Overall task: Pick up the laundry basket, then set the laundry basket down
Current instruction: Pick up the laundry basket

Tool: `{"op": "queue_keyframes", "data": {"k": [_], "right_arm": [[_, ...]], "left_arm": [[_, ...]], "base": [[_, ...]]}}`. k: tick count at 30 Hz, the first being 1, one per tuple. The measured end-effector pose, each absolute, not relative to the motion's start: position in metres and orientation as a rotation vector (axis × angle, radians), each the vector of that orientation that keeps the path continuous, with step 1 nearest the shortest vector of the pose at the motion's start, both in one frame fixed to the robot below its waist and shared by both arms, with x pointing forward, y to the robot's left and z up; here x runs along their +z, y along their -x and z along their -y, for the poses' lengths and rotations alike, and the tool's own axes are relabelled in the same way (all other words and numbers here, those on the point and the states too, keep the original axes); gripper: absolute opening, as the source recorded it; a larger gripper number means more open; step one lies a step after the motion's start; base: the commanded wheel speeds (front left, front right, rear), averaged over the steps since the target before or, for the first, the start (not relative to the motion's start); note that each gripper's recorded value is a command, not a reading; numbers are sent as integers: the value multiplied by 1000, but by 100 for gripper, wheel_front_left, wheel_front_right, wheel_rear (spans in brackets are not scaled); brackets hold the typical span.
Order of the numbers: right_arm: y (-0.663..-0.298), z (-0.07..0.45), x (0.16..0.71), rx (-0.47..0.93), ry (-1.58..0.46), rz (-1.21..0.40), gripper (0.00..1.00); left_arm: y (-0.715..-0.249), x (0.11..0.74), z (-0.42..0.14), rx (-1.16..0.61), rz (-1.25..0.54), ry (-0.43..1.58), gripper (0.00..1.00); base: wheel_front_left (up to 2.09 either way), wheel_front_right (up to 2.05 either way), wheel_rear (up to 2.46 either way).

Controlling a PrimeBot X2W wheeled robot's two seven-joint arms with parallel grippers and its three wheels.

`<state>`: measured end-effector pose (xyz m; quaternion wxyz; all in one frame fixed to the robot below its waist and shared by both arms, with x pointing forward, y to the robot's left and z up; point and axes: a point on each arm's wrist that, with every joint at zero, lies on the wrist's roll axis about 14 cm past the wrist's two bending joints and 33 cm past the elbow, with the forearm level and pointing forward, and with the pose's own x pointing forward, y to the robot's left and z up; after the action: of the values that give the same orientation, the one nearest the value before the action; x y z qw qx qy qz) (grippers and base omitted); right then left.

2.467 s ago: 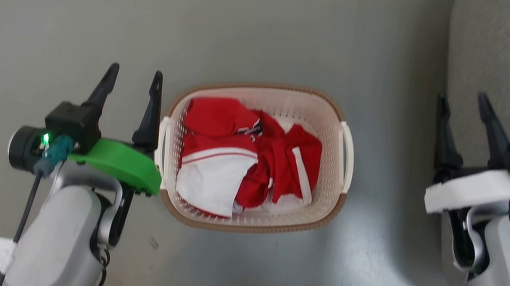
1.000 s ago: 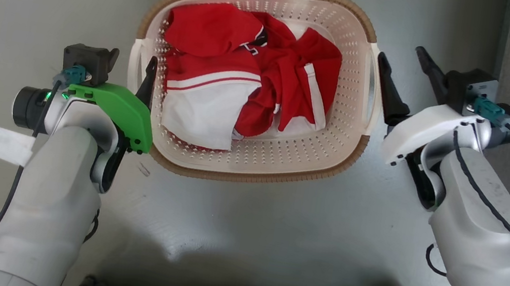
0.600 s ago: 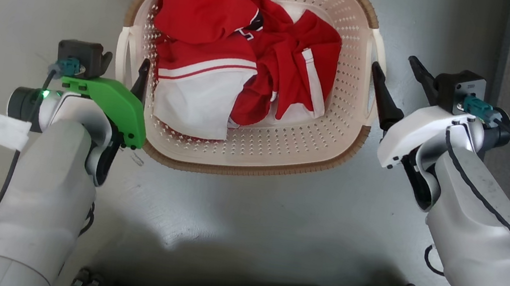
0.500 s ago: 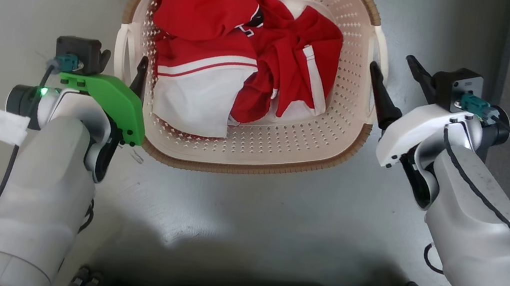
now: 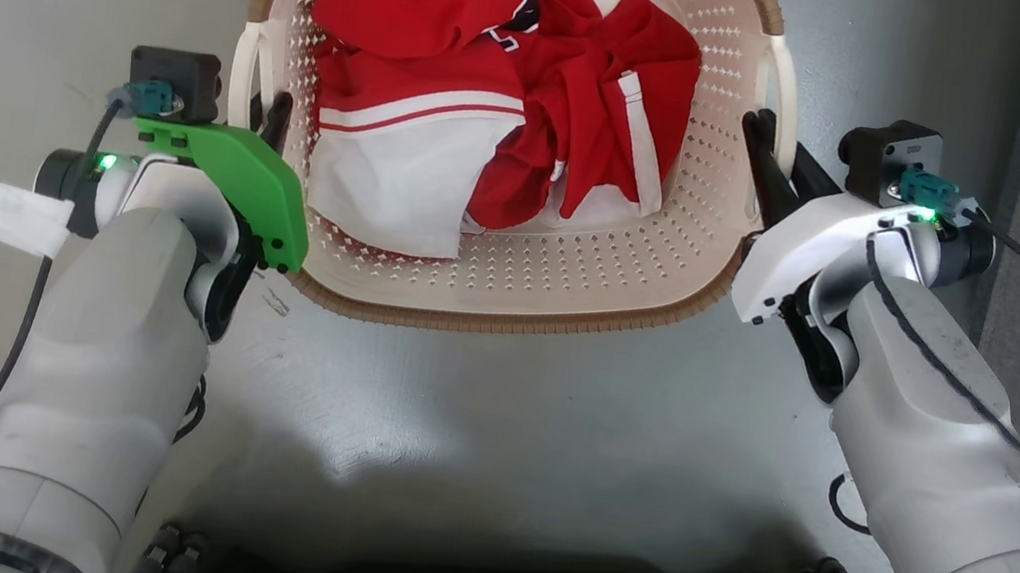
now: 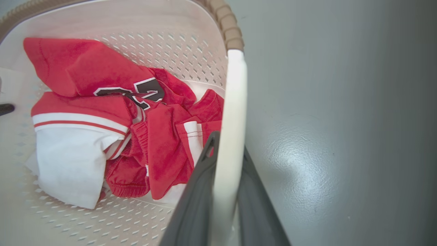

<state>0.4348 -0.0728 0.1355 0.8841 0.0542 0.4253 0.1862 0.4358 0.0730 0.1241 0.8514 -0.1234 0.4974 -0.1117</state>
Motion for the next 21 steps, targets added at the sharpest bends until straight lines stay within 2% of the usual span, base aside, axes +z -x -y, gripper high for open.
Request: {"op": "queue_keyframes", "data": {"k": [21], "right_arm": [[-432,81,152,358,-107,-912,0]], "left_arm": [[-430,142,-69,-221,-1090,294,0]], "base": [[0,0,0]]}}
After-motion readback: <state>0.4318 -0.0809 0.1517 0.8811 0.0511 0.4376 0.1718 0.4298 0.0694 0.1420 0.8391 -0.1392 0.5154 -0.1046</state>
